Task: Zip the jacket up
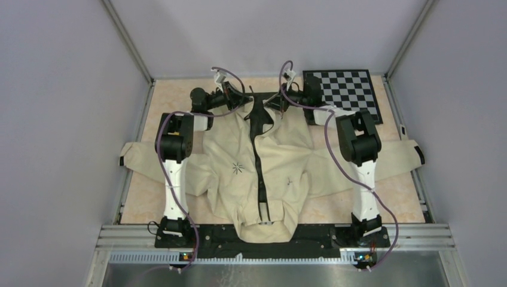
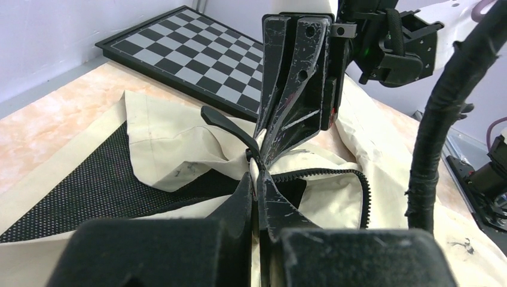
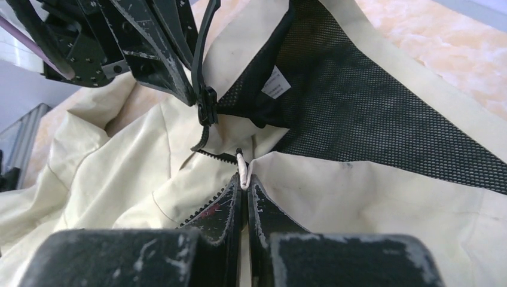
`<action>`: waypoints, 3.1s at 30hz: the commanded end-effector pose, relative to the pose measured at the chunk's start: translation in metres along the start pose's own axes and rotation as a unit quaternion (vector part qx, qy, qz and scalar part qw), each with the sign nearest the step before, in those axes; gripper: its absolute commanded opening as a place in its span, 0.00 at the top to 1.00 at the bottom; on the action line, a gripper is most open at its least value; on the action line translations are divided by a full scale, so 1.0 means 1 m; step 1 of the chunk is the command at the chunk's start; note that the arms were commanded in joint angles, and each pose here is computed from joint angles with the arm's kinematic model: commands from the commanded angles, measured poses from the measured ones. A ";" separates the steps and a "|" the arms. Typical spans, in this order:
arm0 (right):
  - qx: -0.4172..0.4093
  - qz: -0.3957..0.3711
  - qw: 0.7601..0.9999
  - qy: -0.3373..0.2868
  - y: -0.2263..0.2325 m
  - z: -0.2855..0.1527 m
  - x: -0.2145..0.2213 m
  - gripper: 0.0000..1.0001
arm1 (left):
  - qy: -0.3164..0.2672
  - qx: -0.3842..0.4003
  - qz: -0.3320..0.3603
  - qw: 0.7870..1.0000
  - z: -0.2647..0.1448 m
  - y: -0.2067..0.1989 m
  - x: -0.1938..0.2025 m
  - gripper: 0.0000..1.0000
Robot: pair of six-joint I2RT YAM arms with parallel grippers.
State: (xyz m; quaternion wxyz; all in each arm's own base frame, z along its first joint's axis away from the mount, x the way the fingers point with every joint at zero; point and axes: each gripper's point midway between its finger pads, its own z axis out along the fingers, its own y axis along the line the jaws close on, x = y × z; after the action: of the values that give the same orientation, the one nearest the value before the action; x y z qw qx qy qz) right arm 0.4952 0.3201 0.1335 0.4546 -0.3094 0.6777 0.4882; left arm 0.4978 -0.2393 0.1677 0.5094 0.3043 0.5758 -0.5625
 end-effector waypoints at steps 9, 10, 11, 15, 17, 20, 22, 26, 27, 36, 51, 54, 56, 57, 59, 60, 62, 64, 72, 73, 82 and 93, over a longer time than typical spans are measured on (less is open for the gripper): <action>-0.069 -0.020 0.997 -0.016 0.018 0.009 -0.018 1.00 | 0.002 0.037 0.016 0.999 0.003 -0.009 -0.007 1.00; -0.071 -0.020 0.997 -0.016 0.019 0.009 -0.018 1.00 | 0.003 0.037 0.015 0.999 0.003 -0.008 -0.007 1.00; -0.073 -0.022 0.997 -0.017 0.020 0.009 -0.019 1.00 | 0.004 0.036 0.013 0.999 0.004 -0.007 -0.006 1.00; -0.079 -0.024 0.996 -0.019 0.024 0.009 -0.021 1.00 | 0.007 0.038 0.009 0.999 0.005 -0.007 -0.005 1.00; -0.079 -0.023 0.996 -0.018 0.024 0.010 -0.020 1.00 | 0.007 0.039 0.009 0.999 0.005 -0.007 -0.005 1.00; -0.077 -0.022 0.997 -0.015 0.023 0.012 -0.019 1.00 | 0.007 0.042 0.009 0.999 0.005 -0.009 -0.006 1.00; -0.076 -0.021 0.997 -0.014 0.022 0.012 -0.019 1.00 | 0.007 0.042 0.008 0.999 0.005 -0.009 -0.005 1.00; -0.074 -0.020 0.997 -0.012 0.021 0.013 -0.018 1.00 | 0.007 0.043 0.009 0.999 0.005 -0.009 -0.005 1.00; -0.074 -0.019 0.997 -0.011 0.021 0.014 -0.018 1.00 | 0.007 0.044 0.009 0.999 0.005 -0.009 -0.006 1.00; -0.074 -0.018 0.997 -0.006 0.021 0.017 -0.016 1.00 | 0.008 0.047 0.007 0.999 0.006 -0.011 -0.006 1.00; -0.077 -0.013 0.997 0.001 0.021 0.021 -0.013 1.00 | 0.002 0.053 0.007 0.999 0.005 -0.013 -0.008 1.00; -0.080 -0.013 0.997 0.002 0.023 0.022 -0.012 1.00 | 0.002 0.055 0.006 0.998 0.005 -0.014 -0.008 1.00; -0.082 -0.014 0.997 0.002 0.023 0.021 -0.013 1.00 | 0.003 0.057 0.005 0.998 0.005 -0.014 -0.007 1.00; -0.082 -0.015 0.997 0.001 0.024 0.021 -0.013 1.00 | 0.003 0.057 0.004 0.998 0.005 -0.014 -0.007 1.00; -0.083 -0.016 0.996 -0.002 0.025 0.020 -0.014 1.00 | 0.004 0.056 0.003 0.998 0.005 -0.013 -0.007 1.00; -0.084 -0.018 0.996 -0.003 0.026 0.020 -0.015 1.00 | 0.003 0.056 0.004 0.998 0.006 -0.013 -0.007 1.00; -0.084 -0.021 0.996 -0.006 0.029 0.019 -0.017 1.00 | 0.004 0.053 0.007 0.999 0.004 -0.012 -0.007 1.00; -0.086 -0.024 0.996 -0.007 0.031 0.017 -0.018 1.00 | 0.005 0.048 0.007 0.999 0.003 -0.010 -0.008 1.00; -0.147 -0.006 0.989 0.002 0.045 0.016 -0.012 1.00 | 0.020 0.087 0.012 0.996 -0.009 -0.023 -0.005 1.00; -0.150 -0.005 0.989 0.003 0.045 0.015 -0.011 1.00 | 0.017 0.090 0.013 0.996 -0.011 -0.023 -0.006 1.00; -0.157 0.023 0.987 0.010 0.040 0.014 -0.007 1.00 | 0.010 0.085 0.019 0.996 -0.018 -0.020 -0.009 1.00; -0.147 0.053 0.988 0.006 0.032 0.022 -0.013 1.00 | 0.009 0.087 0.019 0.996 -0.016 -0.022 -0.009 1.00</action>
State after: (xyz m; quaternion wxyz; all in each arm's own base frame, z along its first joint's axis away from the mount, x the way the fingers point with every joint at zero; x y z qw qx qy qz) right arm 0.4725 0.3481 0.1495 0.3655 -0.3331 0.6294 0.5995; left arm 0.4868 -0.2258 0.1554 0.4255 0.2951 0.5811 -0.6279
